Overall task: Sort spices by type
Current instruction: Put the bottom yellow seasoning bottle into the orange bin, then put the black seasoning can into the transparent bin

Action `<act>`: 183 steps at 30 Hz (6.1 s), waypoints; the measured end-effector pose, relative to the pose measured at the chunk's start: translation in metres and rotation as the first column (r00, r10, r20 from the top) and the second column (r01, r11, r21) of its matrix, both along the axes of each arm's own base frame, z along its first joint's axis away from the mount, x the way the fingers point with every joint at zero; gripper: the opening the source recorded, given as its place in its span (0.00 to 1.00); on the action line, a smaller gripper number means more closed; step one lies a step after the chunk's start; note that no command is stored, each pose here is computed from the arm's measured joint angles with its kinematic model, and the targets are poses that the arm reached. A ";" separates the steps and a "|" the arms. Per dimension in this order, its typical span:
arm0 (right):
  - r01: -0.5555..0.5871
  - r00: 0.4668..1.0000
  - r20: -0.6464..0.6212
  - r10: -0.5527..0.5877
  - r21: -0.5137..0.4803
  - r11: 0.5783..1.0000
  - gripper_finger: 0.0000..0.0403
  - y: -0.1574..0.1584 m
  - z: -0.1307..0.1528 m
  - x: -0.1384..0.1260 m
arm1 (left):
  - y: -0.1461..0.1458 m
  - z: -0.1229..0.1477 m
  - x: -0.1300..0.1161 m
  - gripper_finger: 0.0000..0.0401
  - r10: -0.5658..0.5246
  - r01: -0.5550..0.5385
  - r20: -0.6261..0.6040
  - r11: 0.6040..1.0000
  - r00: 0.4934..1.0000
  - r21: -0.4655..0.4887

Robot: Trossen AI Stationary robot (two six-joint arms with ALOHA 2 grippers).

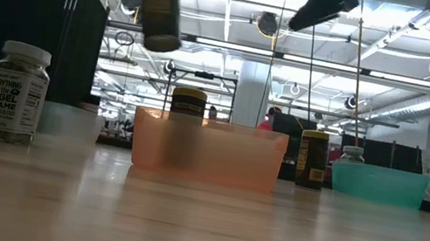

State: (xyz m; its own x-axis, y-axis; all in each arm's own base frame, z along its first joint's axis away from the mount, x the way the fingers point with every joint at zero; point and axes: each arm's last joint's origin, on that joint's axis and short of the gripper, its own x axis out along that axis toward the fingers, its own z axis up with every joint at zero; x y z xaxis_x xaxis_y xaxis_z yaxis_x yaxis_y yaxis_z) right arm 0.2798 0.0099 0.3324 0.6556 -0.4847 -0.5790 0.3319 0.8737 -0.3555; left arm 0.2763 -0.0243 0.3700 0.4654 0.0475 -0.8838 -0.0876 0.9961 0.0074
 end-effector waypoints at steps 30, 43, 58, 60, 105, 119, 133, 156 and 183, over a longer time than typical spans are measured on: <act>0.222 0.975 -0.040 -0.218 0.192 0.956 0.66 -0.002 -0.004 -0.026 | 0.022 -0.049 0.115 0.57 -0.131 0.138 -0.140 0.990 0.981 0.041; 0.229 0.973 -0.065 -0.221 0.179 0.957 0.66 -0.002 -0.004 -0.030 | 0.025 -0.076 0.131 0.57 -0.121 0.129 -0.182 0.991 0.976 0.031; 0.228 0.974 -0.055 -0.222 0.182 0.957 0.66 -0.002 -0.004 -0.029 | 0.035 -0.106 0.143 0.57 -0.067 0.103 -0.283 0.988 0.957 0.116; 0.229 0.973 -0.055 -0.223 0.183 0.956 0.66 -0.002 -0.004 -0.029 | 0.039 -0.106 0.144 0.57 -0.057 0.093 -0.275 0.988 0.960 0.120; 0.225 0.974 -0.082 -0.213 0.172 0.959 0.66 -0.002 -0.025 -0.028 | 0.047 -0.114 0.147 0.62 -0.107 0.144 -0.249 0.980 0.963 0.137; 0.220 0.975 -0.073 -0.211 0.173 0.960 0.66 -0.002 -0.024 -0.027 | 0.046 -0.114 0.147 0.62 -0.109 0.146 -0.249 0.980 0.962 0.138; 0.216 0.976 -0.073 -0.206 0.169 0.962 0.66 -0.002 -0.024 -0.027 | 0.041 -0.114 0.148 0.62 -0.123 0.151 -0.235 0.983 0.964 0.108; 0.220 0.975 -0.070 -0.211 0.163 0.962 0.66 -0.002 -0.024 -0.027 | 0.045 -0.110 0.148 0.75 -0.110 0.145 -0.222 0.978 0.969 0.152; 0.228 0.974 -0.028 -0.226 0.173 0.958 0.66 0.004 -0.024 -0.026 | -0.038 -0.039 -0.002 0.75 -0.152 0.057 0.481 0.977 0.863 0.206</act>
